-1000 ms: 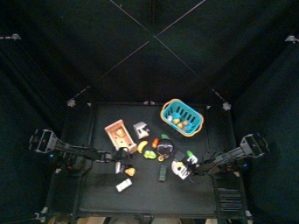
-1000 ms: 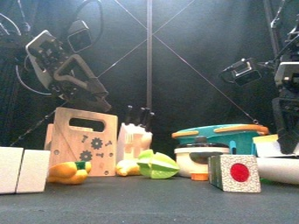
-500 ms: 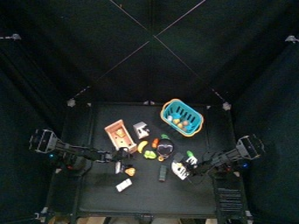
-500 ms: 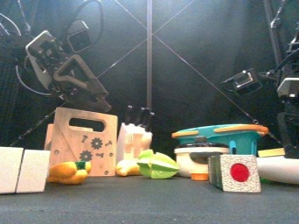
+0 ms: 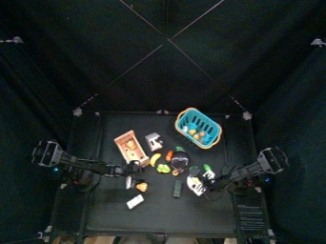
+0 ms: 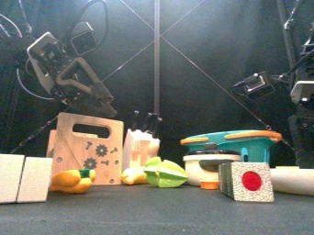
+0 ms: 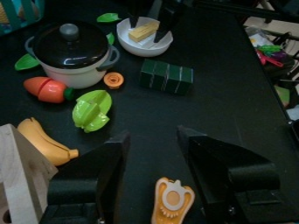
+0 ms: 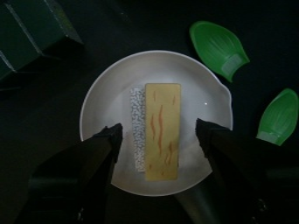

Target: Place egg sushi in pan

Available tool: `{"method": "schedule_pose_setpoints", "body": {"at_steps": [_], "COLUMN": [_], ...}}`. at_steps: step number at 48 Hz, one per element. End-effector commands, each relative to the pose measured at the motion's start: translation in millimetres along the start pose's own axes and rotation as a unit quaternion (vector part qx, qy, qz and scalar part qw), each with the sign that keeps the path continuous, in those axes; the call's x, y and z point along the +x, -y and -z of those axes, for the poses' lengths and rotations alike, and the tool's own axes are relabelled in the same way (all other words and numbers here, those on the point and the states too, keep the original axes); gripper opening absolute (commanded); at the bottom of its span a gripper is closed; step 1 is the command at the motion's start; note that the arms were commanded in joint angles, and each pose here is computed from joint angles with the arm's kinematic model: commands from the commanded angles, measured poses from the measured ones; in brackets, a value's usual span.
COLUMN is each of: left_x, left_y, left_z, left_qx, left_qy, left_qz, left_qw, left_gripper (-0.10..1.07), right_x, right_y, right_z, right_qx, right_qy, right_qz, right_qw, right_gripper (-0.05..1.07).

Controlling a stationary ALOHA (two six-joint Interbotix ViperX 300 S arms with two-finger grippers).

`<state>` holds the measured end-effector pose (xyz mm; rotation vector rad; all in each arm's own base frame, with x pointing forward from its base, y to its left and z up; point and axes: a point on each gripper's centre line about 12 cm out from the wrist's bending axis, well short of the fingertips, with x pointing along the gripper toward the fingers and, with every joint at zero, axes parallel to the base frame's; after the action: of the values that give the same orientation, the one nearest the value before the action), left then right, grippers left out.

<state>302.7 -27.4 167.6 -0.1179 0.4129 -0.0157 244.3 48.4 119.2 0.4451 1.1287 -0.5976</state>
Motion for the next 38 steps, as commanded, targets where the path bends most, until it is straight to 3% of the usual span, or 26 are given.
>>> {"method": "schedule_pose_setpoints", "body": {"at_steps": [1, 38], "left_x": [2, 1], "left_y": [0.8, 0.4], "left_z": [-8.1, -6.3], "left_qx": [-0.001, -0.002], "left_qy": [0.014, 0.011], "left_qz": [0.001, 0.0], "left_qw": [0.9999, 0.9999], "left_gripper": [0.84, 0.84], "right_x": [-5, -21], "right_y": [-4, -9], "right_z": [-5, -19], "right_qx": [0.004, -0.01], "right_qy": [0.007, 0.043], "right_qz": [-0.011, -0.033], "right_qw": [0.9999, 0.9985], "right_gripper": [0.97, 0.97]}}
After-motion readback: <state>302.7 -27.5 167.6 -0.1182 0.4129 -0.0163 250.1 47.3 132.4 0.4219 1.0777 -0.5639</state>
